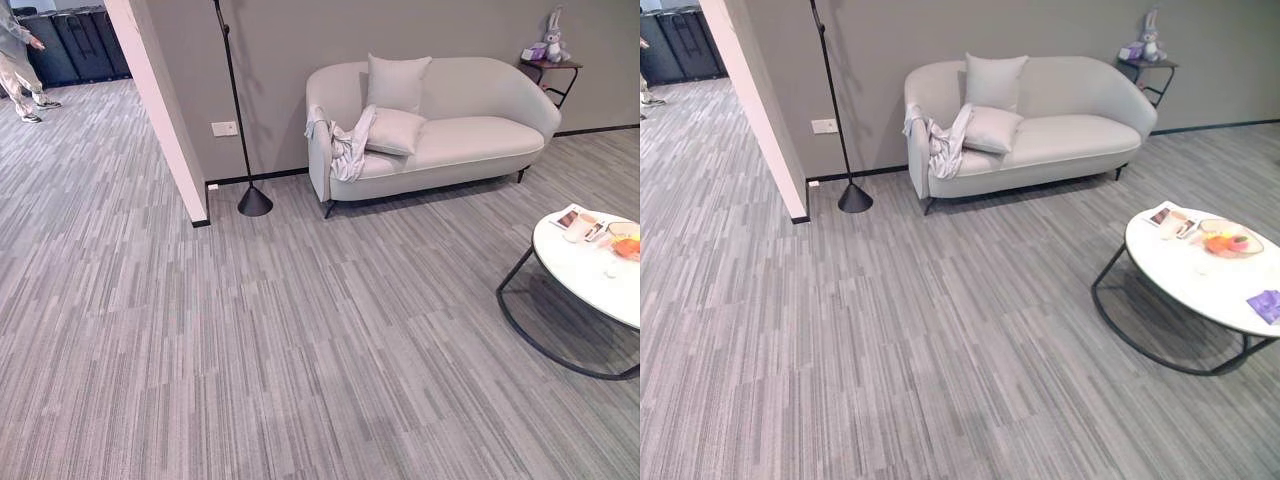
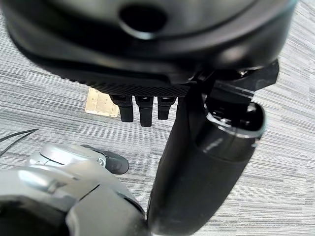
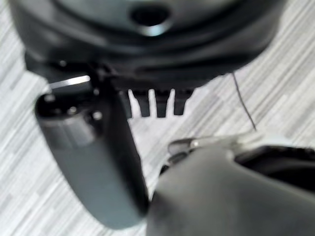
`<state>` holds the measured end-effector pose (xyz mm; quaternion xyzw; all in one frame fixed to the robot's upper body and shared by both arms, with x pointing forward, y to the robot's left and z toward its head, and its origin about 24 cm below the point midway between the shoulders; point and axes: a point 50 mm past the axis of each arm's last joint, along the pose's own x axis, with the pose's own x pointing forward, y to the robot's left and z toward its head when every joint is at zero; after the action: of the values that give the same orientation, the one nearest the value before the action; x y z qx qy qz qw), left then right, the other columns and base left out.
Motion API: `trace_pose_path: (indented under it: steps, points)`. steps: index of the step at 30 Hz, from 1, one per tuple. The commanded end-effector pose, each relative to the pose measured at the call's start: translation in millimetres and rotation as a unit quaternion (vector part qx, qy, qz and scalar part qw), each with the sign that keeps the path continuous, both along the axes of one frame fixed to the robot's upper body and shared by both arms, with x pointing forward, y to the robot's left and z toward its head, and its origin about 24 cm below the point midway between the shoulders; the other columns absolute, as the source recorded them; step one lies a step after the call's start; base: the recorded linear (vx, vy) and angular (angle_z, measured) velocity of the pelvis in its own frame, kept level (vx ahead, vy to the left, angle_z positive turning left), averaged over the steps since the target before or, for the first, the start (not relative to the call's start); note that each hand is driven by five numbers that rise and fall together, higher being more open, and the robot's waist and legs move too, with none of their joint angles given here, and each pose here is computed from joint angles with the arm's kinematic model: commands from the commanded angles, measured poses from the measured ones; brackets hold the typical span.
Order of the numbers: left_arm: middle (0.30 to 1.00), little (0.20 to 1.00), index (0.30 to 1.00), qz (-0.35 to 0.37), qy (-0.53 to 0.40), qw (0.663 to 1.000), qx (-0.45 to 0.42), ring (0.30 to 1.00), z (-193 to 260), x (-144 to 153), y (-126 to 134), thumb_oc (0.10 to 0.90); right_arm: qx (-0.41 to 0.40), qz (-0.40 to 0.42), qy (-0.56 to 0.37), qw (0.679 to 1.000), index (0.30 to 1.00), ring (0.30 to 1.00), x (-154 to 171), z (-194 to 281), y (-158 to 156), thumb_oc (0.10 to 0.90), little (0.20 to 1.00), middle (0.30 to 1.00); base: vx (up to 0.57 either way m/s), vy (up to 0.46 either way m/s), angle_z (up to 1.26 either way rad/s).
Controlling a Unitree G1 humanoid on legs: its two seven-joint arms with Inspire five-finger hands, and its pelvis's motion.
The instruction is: Hang the clothes on the sofa on the clothes rack.
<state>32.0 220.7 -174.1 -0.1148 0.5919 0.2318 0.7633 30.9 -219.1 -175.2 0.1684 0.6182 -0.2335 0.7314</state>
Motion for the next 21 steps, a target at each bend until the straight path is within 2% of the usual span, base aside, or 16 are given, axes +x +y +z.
trace_pose_path:
  steps: [1,7,12,21]
  points:
    - [0.900,0.900,0.900,-0.045,0.020,0.999,-0.022,0.900,-4,-3,-20,0.800,0.035,0.026,0.007,0.999,0.900,0.900,2,-3,23,0.800,0.900,0.900,0.02,0.041,-0.01]
    - [0.900,0.900,0.900,-0.049,0.014,0.998,-0.021,0.900,-3,2,-19,0.800,0.034,0.027,0.005,0.999,0.900,0.900,5,-3,20,0.800,0.900,0.900,0.02,0.063,0.00]
    - [0.900,0.900,0.900,-0.057,-0.006,0.998,-0.016,0.900,-1,20,-17,0.800,0.039,0.040,-0.023,0.998,0.900,0.900,24,-1,21,0.800,0.900,0.900,-0.05,0.118,0.02]
    - [0.900,0.900,0.900,-0.063,-0.004,0.998,-0.013,0.900,0,23,-12,0.800,0.050,0.017,-0.038,0.998,0.900,0.900,28,-1,26,0.800,0.900,0.900,0.09,0.009,0.06]
